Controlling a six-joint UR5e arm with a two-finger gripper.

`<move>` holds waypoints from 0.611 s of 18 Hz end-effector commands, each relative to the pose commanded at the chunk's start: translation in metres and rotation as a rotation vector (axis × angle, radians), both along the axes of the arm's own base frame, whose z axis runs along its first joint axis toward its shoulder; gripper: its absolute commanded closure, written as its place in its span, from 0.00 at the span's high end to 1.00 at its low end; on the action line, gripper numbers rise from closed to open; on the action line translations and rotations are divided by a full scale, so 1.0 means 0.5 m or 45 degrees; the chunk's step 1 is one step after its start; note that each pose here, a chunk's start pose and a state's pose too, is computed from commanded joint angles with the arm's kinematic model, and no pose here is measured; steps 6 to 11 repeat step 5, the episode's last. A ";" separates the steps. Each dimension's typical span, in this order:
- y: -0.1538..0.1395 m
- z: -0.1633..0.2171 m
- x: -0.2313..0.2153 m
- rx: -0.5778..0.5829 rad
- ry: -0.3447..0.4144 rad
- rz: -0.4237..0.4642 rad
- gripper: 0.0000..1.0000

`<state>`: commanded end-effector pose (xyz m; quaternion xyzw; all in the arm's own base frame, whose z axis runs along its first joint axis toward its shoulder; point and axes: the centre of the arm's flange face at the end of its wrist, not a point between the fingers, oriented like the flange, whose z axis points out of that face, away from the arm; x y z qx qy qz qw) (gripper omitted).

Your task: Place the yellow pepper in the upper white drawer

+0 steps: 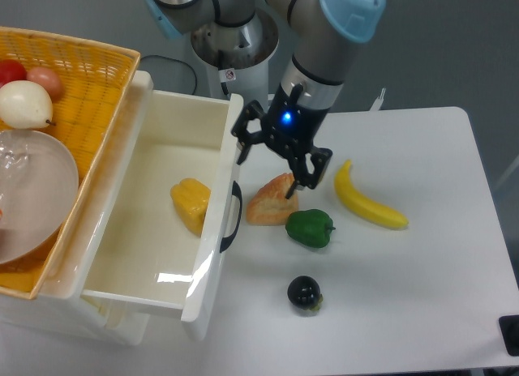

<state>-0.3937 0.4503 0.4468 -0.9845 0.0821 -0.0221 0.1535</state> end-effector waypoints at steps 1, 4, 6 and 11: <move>-0.003 -0.009 0.000 -0.030 0.008 0.001 1.00; -0.001 -0.029 -0.003 -0.100 0.032 -0.006 1.00; -0.002 -0.031 -0.005 -0.109 0.037 -0.005 1.00; -0.002 -0.031 -0.005 -0.109 0.037 -0.005 1.00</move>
